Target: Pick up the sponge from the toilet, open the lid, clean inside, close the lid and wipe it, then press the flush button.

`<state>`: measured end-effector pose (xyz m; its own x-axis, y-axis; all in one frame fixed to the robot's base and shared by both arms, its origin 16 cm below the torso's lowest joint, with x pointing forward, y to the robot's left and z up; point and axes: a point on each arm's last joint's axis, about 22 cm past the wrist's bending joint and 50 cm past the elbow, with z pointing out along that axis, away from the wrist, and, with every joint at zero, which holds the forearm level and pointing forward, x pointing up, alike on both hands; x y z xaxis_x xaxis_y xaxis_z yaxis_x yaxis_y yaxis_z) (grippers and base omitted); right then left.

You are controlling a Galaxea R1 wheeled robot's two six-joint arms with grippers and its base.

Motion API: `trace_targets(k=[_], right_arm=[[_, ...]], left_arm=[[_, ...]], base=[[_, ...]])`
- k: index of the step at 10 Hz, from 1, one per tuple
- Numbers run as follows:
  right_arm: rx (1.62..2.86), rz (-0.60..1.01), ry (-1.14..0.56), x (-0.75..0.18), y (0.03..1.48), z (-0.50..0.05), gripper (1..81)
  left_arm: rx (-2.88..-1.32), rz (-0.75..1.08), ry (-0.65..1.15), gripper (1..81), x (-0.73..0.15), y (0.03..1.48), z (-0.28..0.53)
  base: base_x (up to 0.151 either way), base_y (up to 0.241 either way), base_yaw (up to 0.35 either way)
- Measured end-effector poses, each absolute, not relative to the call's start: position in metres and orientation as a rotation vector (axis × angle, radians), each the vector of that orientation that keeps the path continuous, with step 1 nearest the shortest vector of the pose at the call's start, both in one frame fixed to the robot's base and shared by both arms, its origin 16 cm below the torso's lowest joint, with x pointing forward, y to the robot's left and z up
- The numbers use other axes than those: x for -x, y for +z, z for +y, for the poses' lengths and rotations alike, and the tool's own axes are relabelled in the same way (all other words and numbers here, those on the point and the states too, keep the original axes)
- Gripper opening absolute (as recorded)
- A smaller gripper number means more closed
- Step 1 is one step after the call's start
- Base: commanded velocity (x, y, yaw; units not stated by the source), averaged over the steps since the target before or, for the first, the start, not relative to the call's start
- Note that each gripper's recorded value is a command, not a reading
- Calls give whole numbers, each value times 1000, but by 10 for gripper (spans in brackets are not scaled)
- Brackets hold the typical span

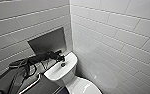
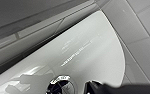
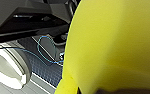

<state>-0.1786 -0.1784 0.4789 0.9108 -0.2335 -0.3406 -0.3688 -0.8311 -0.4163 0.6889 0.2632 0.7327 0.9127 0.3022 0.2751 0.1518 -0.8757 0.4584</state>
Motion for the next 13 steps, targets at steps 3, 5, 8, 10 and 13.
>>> trace_targets(k=[3,5,8,10,13], right_arm=[[2587,435,380,179,479,-178,10],[2587,434,381,179,479,-178,10],[2584,434,384,180,479,-177,10],[2579,435,384,180,480,-173,10],[2580,429,381,180,478,-168,10]], left_arm=[[-2677,351,483,10,-688,717,270],[-2697,352,477,10,-680,705,276],[-2719,367,463,10,-668,690,287],[-2718,367,470,10,-668,687,288],[-2713,361,482,10,-670,686,280]], base=[[0,0,0],[0,0,0],[0,0,0],[0,0,0],[0,0,0]])
